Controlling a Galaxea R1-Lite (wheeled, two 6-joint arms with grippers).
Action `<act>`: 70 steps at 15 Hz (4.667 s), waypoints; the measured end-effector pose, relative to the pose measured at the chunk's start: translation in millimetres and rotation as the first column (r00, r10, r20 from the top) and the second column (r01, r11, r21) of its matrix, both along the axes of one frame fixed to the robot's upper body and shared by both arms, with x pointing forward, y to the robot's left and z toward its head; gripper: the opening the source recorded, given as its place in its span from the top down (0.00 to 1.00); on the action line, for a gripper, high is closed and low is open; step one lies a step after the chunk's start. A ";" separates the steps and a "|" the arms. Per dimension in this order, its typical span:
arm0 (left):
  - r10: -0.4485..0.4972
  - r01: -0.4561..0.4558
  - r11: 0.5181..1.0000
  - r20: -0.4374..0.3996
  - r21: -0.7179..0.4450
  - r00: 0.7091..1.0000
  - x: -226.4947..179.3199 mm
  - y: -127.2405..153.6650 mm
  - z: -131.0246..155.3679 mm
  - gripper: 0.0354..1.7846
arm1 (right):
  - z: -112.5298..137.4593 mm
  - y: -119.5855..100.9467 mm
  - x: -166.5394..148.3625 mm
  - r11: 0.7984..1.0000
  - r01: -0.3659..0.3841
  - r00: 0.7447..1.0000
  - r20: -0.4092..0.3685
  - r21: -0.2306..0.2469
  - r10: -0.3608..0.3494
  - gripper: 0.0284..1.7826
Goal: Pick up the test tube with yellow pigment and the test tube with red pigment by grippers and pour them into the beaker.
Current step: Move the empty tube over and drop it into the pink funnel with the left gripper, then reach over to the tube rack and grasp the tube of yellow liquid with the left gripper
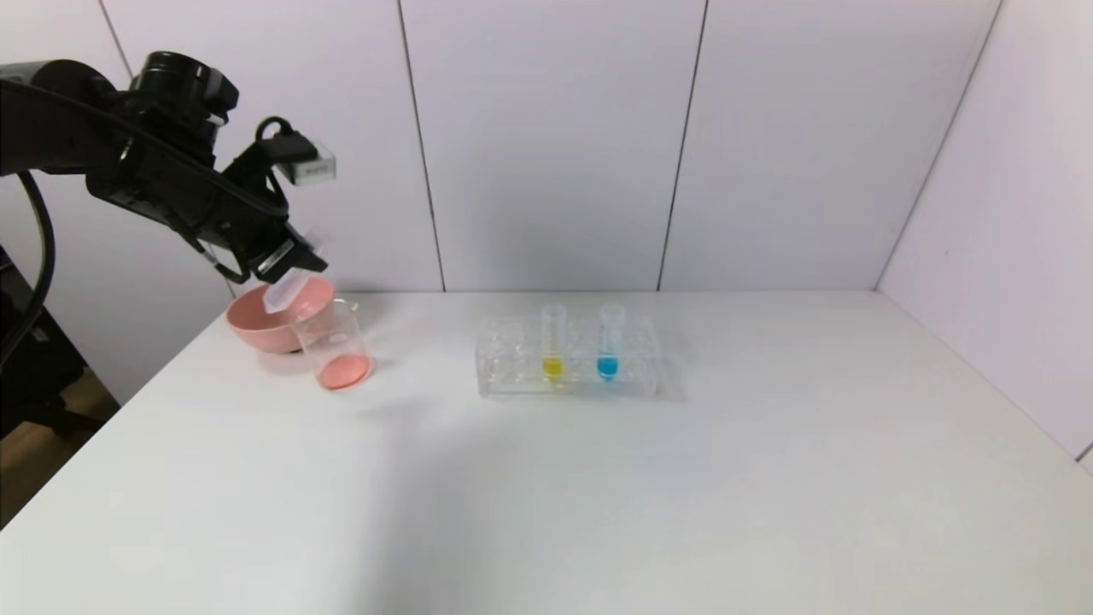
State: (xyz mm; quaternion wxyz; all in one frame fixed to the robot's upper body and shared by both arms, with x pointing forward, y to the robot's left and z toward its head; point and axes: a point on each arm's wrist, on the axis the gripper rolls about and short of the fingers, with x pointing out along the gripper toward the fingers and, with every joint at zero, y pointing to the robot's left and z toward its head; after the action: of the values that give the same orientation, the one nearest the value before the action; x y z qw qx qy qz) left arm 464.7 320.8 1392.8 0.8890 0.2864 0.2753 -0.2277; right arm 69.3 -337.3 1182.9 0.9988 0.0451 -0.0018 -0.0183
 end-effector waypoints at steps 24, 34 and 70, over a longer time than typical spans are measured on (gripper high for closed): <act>0.542 -0.156 0.745 0.453 -0.648 0.707 -39.3 109.2 -105.6 0.77 | 0.0 0.0 0.0 1.000 0.000 1.000 0.000 0.000 0.000 0.04; 0.537 -0.174 0.727 0.393 -0.664 0.747 62.8 125.8 -154.1 0.77 | 0.0 0.0 0.0 1.000 0.000 1.000 0.000 0.000 0.000 0.04; -0.022 0.151 0.734 0.199 -0.662 0.980 -139.6 -96.3 -109.3 0.01 | 0.0 0.0 0.0 1.000 0.000 1.000 0.000 0.000 0.000 0.04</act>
State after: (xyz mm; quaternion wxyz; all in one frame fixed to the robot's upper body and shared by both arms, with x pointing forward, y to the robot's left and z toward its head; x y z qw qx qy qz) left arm 325.1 224.5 1283.5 0.9414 -0.0230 0.0803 -0.3268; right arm 69.3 -337.3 1182.9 0.9988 0.0449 -0.0018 -0.0184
